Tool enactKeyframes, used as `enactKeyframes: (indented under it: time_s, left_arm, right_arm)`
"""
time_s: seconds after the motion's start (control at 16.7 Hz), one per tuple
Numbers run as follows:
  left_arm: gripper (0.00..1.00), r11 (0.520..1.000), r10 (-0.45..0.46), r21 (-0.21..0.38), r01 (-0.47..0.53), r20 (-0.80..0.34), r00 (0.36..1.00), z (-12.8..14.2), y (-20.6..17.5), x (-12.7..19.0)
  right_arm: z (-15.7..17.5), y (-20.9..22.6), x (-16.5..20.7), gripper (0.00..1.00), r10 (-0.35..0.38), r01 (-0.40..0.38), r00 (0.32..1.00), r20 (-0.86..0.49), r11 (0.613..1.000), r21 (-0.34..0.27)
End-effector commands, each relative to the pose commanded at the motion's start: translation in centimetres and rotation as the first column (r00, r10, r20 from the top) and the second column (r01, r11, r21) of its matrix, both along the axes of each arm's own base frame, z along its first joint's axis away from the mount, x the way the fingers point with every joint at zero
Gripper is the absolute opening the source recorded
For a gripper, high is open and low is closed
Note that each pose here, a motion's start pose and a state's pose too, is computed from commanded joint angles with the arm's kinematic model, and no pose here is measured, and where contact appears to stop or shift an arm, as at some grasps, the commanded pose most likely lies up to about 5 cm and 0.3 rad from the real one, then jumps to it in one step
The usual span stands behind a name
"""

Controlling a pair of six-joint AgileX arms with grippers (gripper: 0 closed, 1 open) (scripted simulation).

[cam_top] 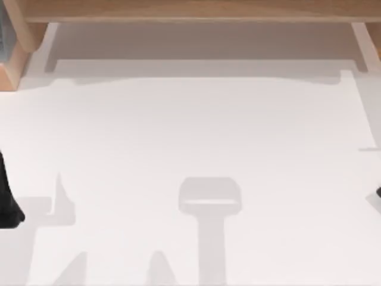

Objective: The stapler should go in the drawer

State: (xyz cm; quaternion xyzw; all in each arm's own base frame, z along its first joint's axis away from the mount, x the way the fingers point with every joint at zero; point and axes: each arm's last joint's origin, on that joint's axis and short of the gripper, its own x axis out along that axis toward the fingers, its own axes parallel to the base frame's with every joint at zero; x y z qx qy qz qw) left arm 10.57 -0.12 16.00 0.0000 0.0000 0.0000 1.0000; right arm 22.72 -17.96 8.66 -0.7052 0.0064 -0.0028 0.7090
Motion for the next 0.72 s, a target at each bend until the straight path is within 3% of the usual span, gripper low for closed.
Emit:
enactKeyframes:
  time_s: [0.48, 0.72]
  left_arm:
    - [1.0, 1.0, 0.0, 0.0, 0.0, 0.0, 1.0, 0.0, 0.0, 0.0]
    - [1.0, 1.0, 0.0, 0.0, 0.0, 0.0, 1.0, 0.0, 0.0, 0.0]
  right_arm:
    - [0.2, -0.2, -0.5, 1.0, -0.018, 0.018, 1.0, -0.007, 1.0, 0.015]
    - [1.2, -1.7, -0.6, 1.0, -0.119, 0.125, 0.991, -0.06, 0.986, 0.113]
